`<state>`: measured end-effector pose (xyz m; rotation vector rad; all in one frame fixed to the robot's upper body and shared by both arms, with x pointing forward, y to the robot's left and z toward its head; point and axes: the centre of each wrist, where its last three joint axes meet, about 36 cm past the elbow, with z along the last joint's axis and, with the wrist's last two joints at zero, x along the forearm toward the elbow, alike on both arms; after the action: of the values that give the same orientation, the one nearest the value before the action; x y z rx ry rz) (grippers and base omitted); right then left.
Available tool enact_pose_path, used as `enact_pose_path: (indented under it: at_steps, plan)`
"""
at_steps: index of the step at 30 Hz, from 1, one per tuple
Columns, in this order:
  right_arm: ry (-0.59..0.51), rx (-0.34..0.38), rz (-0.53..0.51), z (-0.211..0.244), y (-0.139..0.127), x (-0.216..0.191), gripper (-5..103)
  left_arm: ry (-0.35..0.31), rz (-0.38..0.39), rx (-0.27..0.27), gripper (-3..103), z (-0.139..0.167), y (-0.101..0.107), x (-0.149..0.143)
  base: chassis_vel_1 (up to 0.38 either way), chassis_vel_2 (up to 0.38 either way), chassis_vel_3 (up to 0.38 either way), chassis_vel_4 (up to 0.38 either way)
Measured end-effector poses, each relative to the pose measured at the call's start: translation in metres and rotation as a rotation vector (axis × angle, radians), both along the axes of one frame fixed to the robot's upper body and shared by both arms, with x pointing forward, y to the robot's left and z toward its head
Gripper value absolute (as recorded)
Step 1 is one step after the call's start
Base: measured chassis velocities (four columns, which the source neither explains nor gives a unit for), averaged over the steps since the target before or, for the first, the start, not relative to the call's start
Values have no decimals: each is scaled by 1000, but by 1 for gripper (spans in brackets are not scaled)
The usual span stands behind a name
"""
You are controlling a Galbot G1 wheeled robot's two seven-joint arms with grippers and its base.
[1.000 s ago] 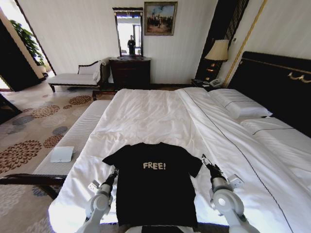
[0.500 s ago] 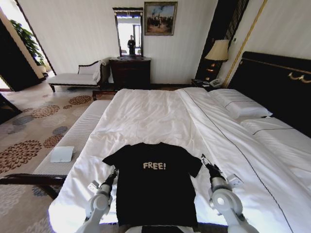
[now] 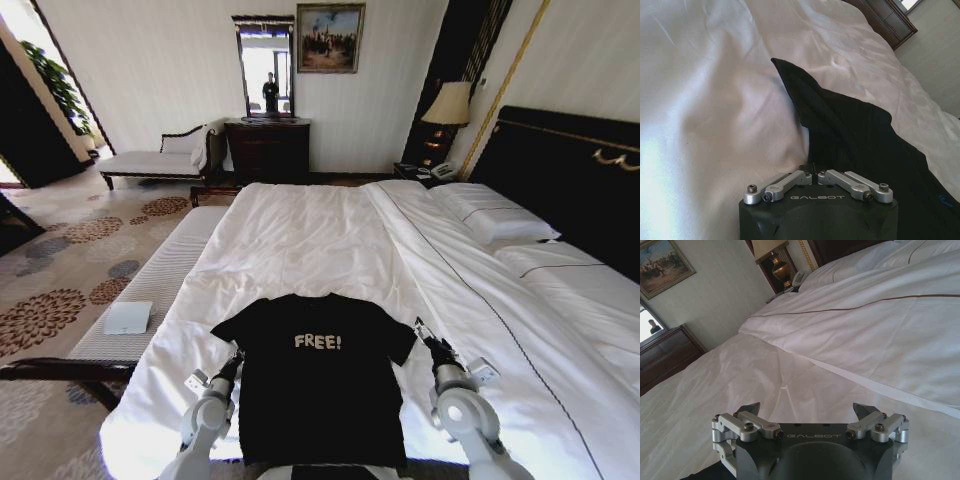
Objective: Fold the clothes on the bed.
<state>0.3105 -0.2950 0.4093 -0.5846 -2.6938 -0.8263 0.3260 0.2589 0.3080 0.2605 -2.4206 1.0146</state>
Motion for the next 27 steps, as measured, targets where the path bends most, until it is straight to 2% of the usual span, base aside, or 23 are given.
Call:
enact_pose_path:
  at_steps: [8, 16, 22, 27]
  plan:
    - [1, 0, 0, 0, 0, 0, 100, -18, 0, 9, 0, 8, 3, -2, 0, 0, 0, 0]
    - [-4, -3, 2, 2, -2, 2, 100, -70, -9, 39, 0, 45, 10, -21, 0, 0, 0, 0]
    - [-4, 2, 1, 1, 0, 4, 100, -55, -10, 47, 0, 43, 9, -26, 0, 0, 0, 0]
    - [1, 6, -4, -1, 1, 2, 100, -29, -25, 52, 0, 34, -1, -29, 0, 0, 0, 0]
